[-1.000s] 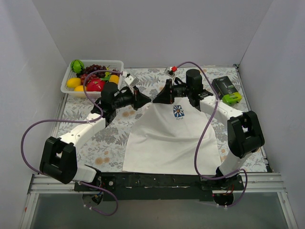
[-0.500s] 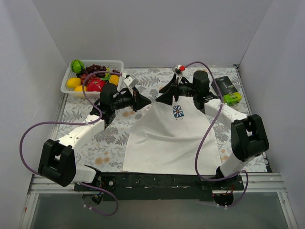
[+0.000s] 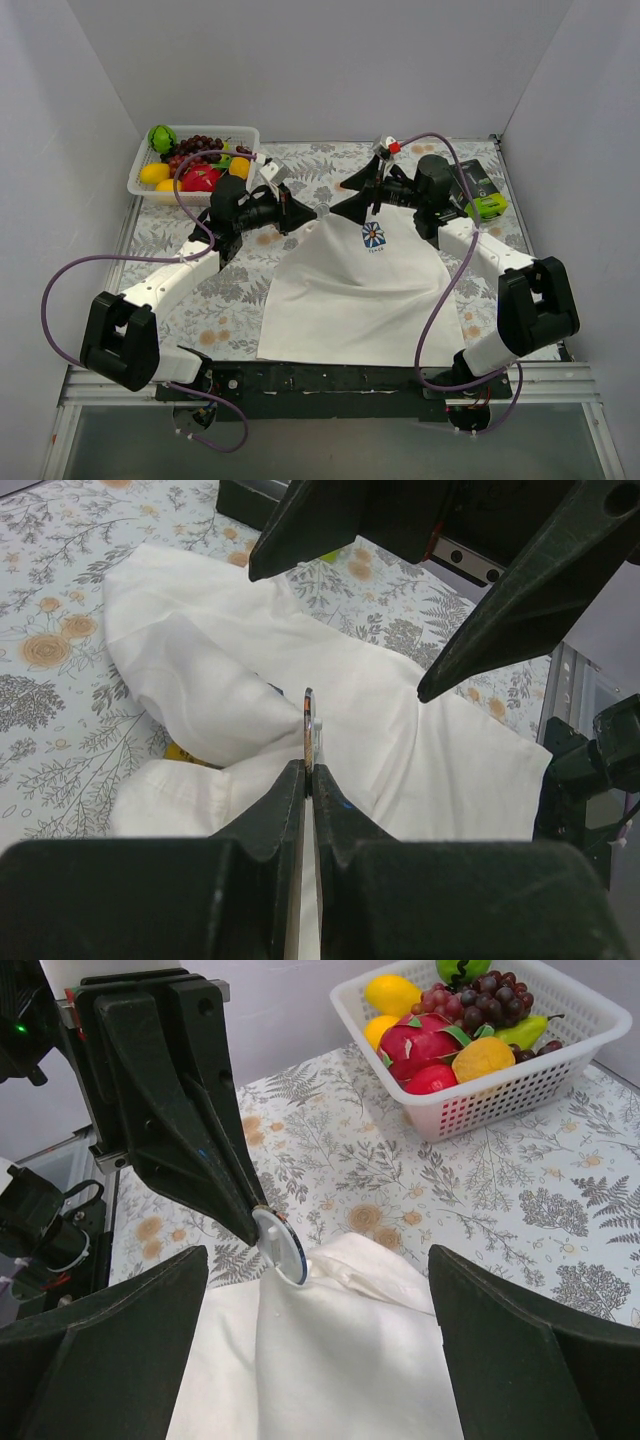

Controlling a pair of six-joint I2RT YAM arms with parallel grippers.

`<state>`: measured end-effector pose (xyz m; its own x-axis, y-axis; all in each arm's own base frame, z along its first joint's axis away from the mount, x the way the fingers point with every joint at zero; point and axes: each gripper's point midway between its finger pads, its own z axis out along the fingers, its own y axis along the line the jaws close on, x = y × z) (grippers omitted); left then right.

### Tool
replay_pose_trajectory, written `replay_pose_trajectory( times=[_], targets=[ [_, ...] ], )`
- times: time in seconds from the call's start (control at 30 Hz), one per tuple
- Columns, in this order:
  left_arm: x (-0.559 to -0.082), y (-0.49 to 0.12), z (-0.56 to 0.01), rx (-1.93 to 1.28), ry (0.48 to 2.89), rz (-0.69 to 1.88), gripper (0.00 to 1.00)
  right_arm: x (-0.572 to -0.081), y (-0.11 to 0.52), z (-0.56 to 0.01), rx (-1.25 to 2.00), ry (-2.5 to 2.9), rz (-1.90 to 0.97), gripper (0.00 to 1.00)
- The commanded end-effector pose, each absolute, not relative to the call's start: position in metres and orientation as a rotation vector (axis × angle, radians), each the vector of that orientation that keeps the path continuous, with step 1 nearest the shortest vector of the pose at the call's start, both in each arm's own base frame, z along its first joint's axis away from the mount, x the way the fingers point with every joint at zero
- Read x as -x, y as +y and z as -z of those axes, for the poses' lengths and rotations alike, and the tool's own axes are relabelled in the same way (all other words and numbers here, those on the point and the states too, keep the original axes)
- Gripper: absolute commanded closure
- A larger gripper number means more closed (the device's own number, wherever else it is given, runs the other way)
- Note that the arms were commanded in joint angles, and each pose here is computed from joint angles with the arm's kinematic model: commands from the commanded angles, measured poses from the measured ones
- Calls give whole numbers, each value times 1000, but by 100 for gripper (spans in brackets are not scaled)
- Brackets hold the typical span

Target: Pin the brooch onto the clothing

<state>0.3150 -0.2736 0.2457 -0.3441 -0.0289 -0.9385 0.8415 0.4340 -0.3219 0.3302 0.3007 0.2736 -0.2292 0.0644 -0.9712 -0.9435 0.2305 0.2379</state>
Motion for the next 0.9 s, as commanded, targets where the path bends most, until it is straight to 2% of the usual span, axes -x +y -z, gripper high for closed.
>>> replay_pose_trajectory(
  times=[0.0,0.17,0.43,0.87],
  targets=[
    [-319,-264,-265,-661,1638,1024,100,-328,295,-287,890,1395,-1157,2],
    [-346,-250,-261,-515,1695,927,100,-325,290,-274,885,1438,-1130,2],
    [-401,-233,-245,-345,1830,844,100,-321,275,-220,819,1643,-1066,3],
    [-475,-193,-214,-101,1959,817,100,-340,203,-68,419,2299,-652,4]
  ],
)
